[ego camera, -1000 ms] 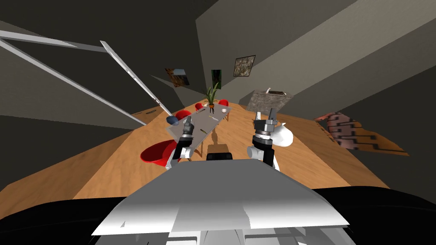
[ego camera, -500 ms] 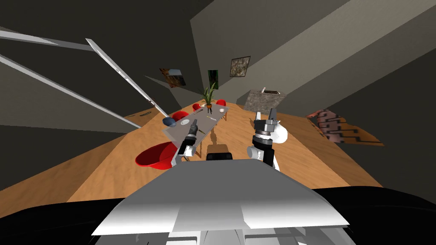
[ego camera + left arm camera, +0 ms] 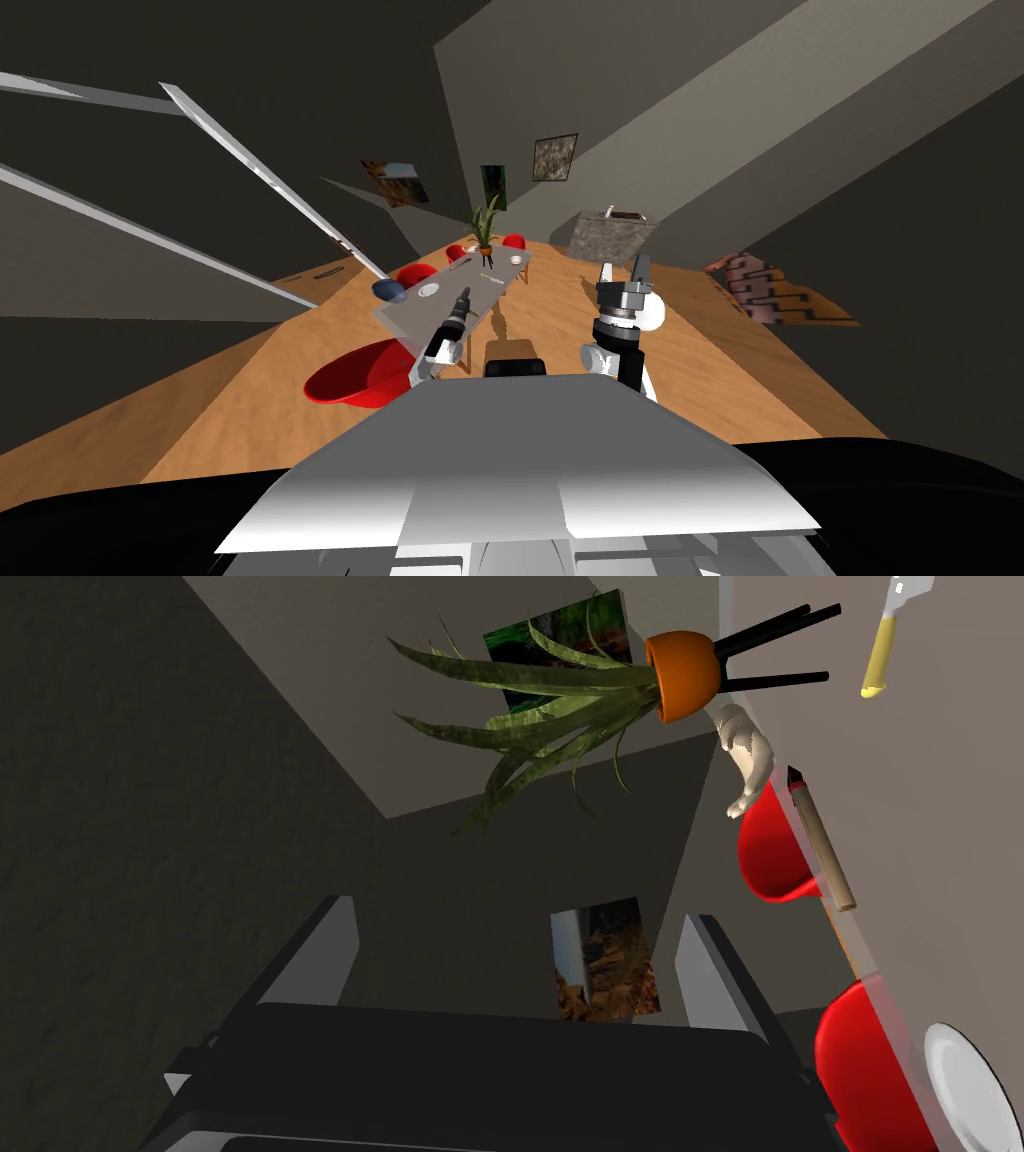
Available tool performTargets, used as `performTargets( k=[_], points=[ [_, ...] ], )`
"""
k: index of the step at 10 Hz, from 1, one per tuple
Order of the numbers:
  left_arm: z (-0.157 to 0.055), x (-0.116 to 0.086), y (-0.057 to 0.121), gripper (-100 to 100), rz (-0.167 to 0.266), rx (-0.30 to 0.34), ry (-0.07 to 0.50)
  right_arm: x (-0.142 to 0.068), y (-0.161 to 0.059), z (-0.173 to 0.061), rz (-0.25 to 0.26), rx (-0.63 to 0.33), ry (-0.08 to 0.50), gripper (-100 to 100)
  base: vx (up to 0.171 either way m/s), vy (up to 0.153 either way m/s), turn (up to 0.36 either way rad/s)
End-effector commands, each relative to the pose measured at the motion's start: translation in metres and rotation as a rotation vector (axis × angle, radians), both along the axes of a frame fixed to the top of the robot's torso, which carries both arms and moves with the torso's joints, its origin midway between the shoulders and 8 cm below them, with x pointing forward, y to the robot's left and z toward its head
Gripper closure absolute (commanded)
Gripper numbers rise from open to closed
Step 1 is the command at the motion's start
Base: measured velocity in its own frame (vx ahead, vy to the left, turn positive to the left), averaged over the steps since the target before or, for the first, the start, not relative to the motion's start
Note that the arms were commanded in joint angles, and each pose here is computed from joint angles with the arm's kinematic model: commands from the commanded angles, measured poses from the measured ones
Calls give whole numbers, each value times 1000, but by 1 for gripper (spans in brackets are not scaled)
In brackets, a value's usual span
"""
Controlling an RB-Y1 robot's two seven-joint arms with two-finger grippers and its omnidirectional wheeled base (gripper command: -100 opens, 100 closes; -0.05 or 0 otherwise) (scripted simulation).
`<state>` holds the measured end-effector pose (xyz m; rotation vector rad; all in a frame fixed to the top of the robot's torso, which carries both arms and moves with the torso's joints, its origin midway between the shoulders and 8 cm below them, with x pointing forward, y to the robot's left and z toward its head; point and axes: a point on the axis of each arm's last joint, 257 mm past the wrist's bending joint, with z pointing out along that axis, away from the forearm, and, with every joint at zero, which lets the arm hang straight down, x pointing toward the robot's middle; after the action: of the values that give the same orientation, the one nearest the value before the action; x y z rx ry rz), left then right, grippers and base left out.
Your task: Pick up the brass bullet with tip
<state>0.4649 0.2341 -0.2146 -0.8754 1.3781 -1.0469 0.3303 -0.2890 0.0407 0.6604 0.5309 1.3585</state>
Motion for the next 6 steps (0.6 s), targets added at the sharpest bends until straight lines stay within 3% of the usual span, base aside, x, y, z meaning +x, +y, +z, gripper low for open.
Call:
performTargets(
  k=[1,6],
  points=[
    [-21,4,-2,-100,-4,14,46,0,0,0,0,0,0,0,4,-6,-43],
    [-101,12,0,-100,-31,78,251,0,0,0,0,0,0,0,16,-9,-85]
  ],
)
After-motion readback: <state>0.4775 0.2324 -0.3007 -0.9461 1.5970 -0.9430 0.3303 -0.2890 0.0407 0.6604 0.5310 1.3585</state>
